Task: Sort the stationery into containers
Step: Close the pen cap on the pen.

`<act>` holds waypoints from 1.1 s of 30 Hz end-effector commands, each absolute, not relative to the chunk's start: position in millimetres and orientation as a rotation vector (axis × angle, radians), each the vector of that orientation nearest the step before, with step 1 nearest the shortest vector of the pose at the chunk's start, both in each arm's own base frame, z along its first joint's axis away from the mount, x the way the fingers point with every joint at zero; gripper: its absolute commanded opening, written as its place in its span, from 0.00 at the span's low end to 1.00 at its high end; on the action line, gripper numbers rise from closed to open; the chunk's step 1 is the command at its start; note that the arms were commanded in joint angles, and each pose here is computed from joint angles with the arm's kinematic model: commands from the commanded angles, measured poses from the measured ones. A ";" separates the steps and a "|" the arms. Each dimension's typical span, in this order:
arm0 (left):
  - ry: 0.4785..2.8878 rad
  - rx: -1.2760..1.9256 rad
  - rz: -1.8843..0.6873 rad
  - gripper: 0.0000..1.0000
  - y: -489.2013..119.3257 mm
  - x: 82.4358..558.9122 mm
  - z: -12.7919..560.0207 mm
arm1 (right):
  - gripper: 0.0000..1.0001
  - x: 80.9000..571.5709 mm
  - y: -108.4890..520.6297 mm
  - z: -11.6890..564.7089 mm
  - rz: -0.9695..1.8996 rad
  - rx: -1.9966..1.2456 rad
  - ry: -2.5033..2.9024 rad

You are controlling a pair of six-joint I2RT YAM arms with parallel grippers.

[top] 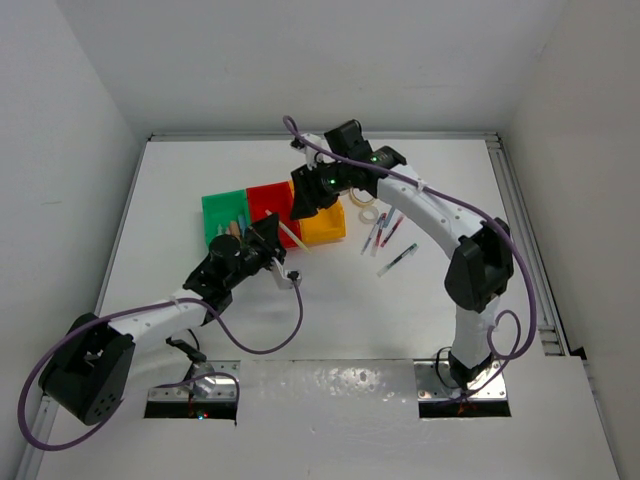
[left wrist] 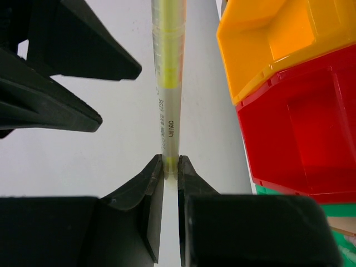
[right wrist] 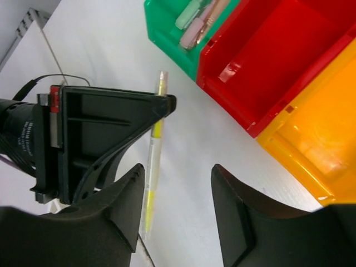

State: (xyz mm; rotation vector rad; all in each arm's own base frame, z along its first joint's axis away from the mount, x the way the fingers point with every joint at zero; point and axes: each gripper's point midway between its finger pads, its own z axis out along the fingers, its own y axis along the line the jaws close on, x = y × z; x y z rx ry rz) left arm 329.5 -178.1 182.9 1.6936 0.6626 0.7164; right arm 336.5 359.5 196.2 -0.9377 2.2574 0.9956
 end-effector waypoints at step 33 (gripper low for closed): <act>1.367 1.337 0.106 0.00 -196.8 339.9 187.0 | 0.69 390.8 274.1 332.6 0.759 -0.494 1.836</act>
